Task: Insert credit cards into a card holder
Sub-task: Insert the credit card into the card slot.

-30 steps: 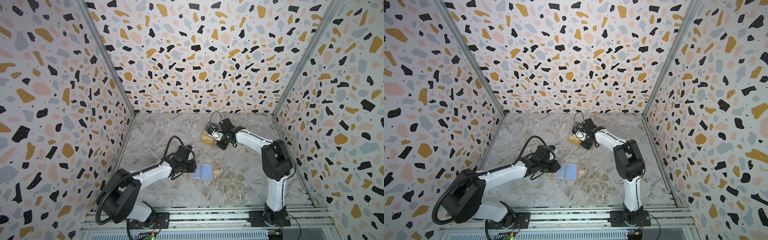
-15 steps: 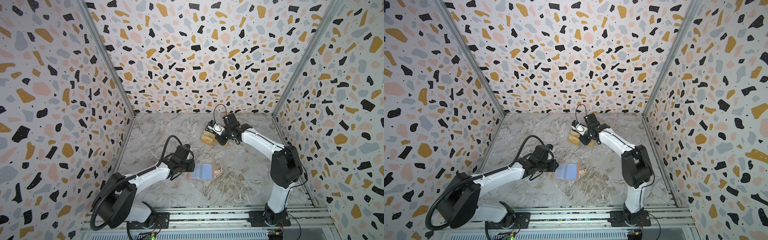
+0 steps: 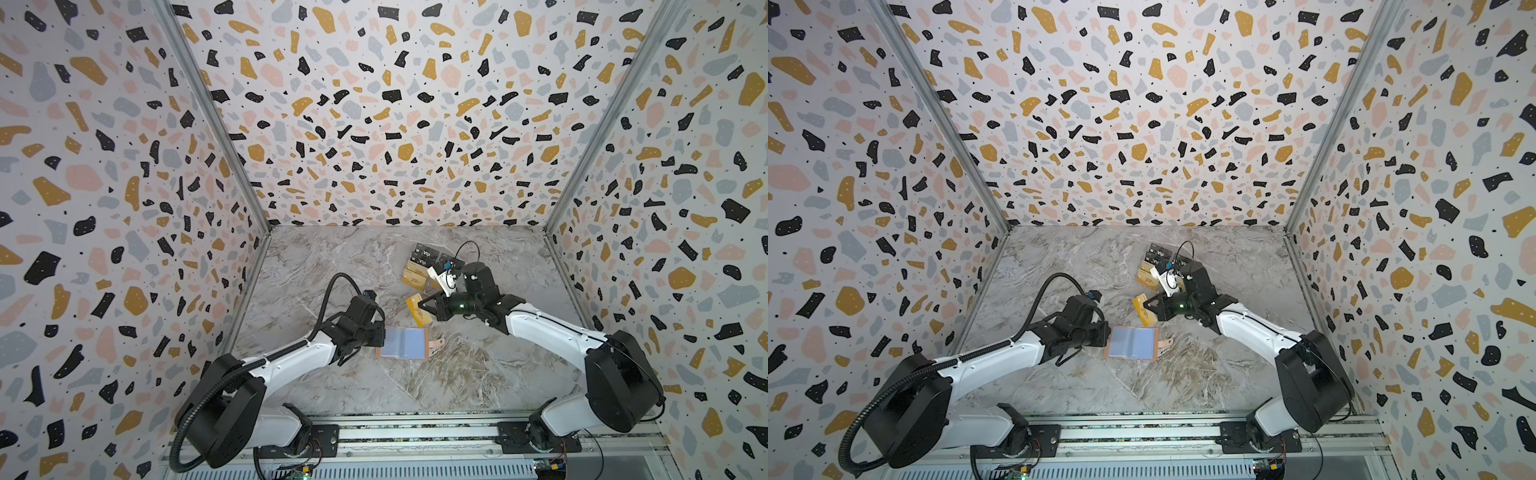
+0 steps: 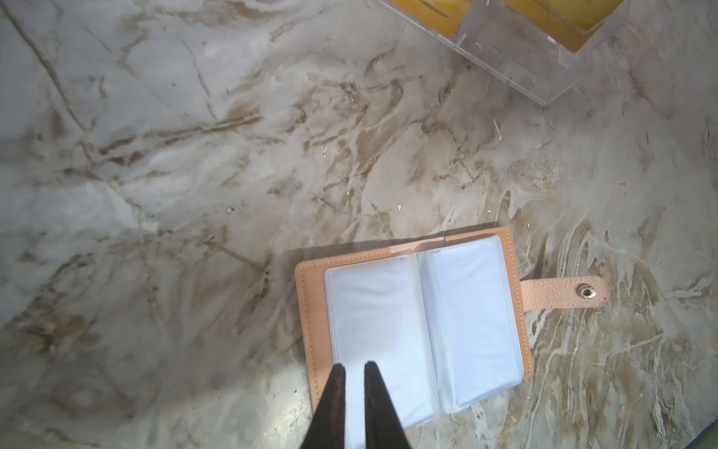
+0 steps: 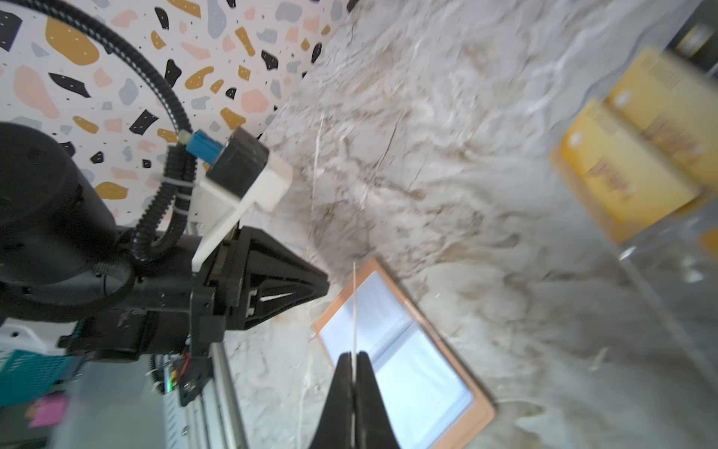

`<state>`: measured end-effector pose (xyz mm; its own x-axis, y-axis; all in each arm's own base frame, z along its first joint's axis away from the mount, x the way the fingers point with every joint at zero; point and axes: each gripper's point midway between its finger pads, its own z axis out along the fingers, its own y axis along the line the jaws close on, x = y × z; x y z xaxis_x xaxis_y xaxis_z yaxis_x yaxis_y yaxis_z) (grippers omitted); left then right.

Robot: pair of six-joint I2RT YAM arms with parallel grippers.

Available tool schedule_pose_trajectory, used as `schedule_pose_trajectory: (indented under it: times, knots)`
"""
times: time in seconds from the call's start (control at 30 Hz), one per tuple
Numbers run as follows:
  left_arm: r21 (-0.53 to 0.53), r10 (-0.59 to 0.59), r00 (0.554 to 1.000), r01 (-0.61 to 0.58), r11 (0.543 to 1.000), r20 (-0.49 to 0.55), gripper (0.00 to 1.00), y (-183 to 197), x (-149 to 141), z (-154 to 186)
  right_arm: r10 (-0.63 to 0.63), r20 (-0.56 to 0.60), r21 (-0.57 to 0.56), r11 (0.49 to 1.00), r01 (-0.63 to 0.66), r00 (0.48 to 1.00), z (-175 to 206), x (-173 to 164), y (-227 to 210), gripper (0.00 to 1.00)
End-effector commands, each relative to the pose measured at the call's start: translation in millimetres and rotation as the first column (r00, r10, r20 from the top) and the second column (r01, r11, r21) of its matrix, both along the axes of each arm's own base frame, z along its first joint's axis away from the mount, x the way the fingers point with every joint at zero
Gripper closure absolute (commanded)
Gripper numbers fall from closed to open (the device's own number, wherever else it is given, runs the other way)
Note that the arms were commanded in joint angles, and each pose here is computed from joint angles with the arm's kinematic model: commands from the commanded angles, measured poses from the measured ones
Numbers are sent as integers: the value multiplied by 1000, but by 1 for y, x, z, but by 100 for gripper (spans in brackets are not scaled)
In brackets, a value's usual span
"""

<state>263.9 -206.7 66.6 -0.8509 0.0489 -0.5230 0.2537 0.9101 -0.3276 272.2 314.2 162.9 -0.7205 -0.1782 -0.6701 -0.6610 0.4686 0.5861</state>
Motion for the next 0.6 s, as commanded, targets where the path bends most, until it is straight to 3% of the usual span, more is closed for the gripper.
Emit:
schedule_pose_trajectory:
  times: [0.0,0.17,0.57]
  knots:
    - [-14,1,1000,-1,1000,24,89,-2,-3,-4,-15,-103,186,982,34,995,19,-18,23,100]
    - [-53,-25,1000,25,998,6,92,-12,-5,-11,-48,-293,278,951,133,955,-19,-32,23,100]
    - [-32,-52,999,52,998,-11,93,-12,-8,-26,-133,-437,223,942,250,890,-62,-33,21,100]
